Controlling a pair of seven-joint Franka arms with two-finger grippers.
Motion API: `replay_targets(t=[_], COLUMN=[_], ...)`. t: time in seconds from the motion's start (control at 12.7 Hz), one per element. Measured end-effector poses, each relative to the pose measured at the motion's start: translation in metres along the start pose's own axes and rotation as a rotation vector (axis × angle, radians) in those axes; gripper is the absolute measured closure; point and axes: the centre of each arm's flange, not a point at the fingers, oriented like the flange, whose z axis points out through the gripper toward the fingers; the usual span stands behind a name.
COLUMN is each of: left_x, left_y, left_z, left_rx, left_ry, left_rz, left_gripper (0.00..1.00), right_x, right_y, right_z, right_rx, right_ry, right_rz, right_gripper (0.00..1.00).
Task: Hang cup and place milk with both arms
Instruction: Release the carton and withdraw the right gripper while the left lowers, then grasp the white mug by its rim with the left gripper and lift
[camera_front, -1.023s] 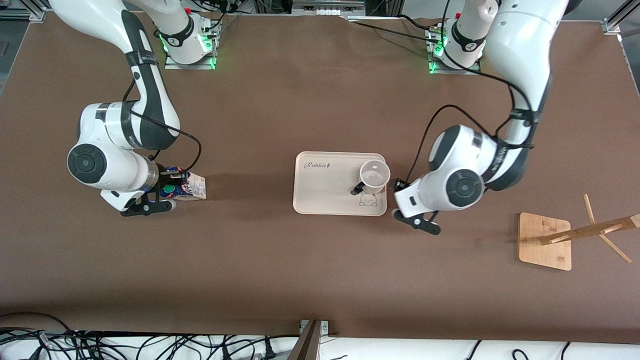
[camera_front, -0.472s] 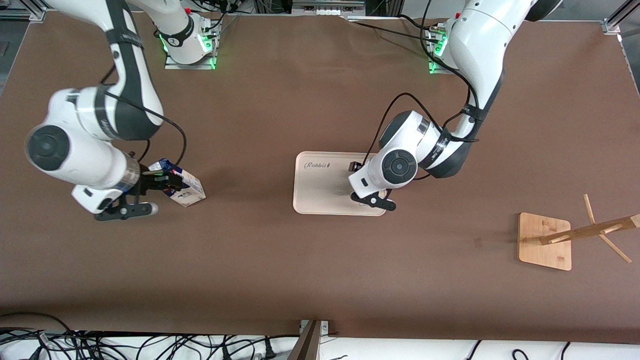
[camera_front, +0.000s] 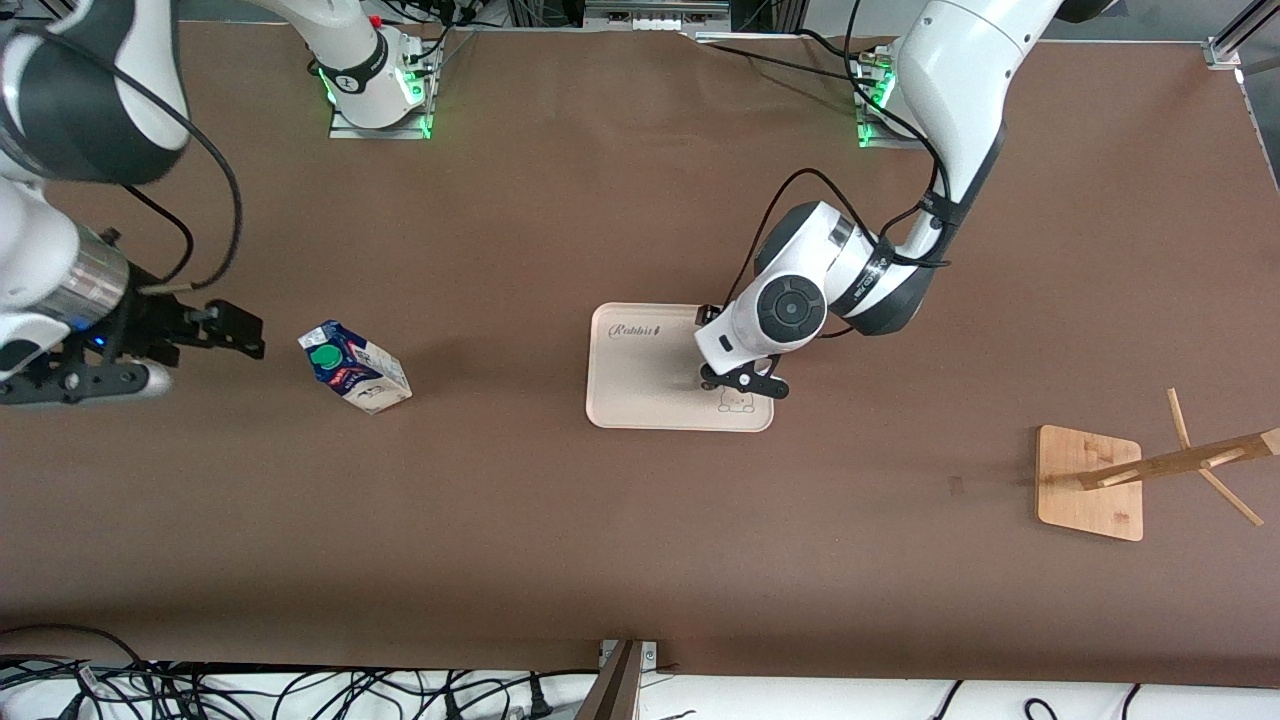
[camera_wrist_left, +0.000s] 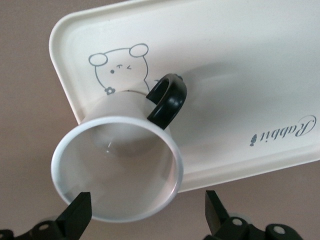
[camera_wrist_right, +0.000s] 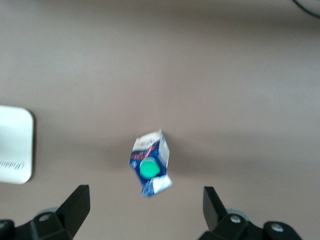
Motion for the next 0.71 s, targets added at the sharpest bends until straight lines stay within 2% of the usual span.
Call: replay_targets(t=[0.16,0.39,0.71], left_x=[0.0,-0.003,-0.015], left_y=[0.001,0.012,0.04], left_z=[0.004,0.004,0.008], left_rx=[-0.006,0.007,0.062], left_ry=[0.014,0.029,0.052], left_rz=[0.001,0.035,0.138], left_gripper=[0.0,0.0,0.0], right_x=[-0.032,-0.081,-0.094], right_y=[0.013,0.026,0.012], right_z=[-0.031,-0.041,-0.022], right_rx=[0.032,0.023,-0.003], right_ry=[-0.003,-0.016,-0.016], right_rz=[0.005,-0.017,-0.045], right_gripper=[0.0,0.0,0.0])
